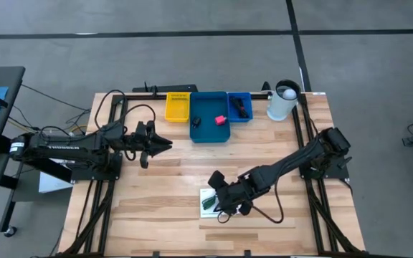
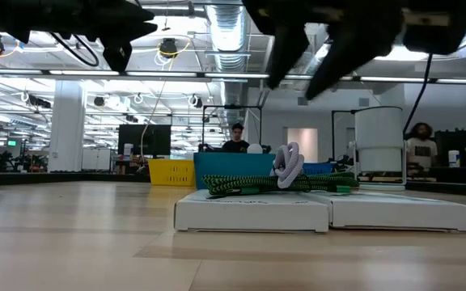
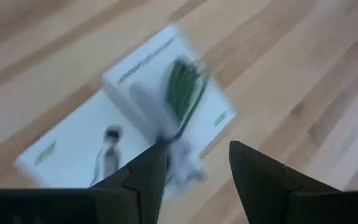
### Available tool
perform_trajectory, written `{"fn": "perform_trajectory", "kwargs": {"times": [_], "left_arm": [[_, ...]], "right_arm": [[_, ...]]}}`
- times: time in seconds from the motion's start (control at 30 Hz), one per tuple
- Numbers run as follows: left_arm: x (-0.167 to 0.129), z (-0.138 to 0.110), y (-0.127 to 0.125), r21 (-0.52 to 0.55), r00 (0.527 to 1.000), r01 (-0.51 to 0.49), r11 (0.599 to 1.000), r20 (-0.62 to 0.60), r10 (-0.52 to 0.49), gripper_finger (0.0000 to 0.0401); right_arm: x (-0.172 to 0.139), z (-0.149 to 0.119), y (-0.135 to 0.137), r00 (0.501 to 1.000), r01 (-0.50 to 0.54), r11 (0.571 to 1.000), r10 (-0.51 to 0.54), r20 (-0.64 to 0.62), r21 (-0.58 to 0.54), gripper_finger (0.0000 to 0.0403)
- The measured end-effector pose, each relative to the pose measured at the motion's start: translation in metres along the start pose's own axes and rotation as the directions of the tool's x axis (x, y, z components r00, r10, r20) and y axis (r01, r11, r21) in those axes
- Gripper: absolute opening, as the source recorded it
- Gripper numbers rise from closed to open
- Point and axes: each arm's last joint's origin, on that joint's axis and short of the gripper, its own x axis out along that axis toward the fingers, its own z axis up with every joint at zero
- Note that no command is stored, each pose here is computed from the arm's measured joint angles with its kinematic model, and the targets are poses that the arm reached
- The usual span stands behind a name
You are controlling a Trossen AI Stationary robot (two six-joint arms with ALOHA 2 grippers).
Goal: Pick and place items into bin
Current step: Put the white charger cable into the blue basket
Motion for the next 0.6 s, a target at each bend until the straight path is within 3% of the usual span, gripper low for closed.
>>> {"fn": "perform_trajectory", "kwargs": {"times": [0.13, 0.6], "left_arm": [[0.0, 0.0, 0.0, -0.004, 1.0, 0.0, 1.0, -0.001, 0.0, 0.0071], [0.0, 0.0, 0.0, -0.02, 1.0, 0.0, 1.0, -0.001, 0.0, 0.0071]], "right_arm": [[0.014, 0.001, 0.009, 0.999, -0.026, 1.0, 0.025, -0.027, -0.018, 0.0169], [0.015, -0.002, 0.004, 0.999, -0.016, 1.0, 0.016, -0.038, -0.011, 0.0169]]}}
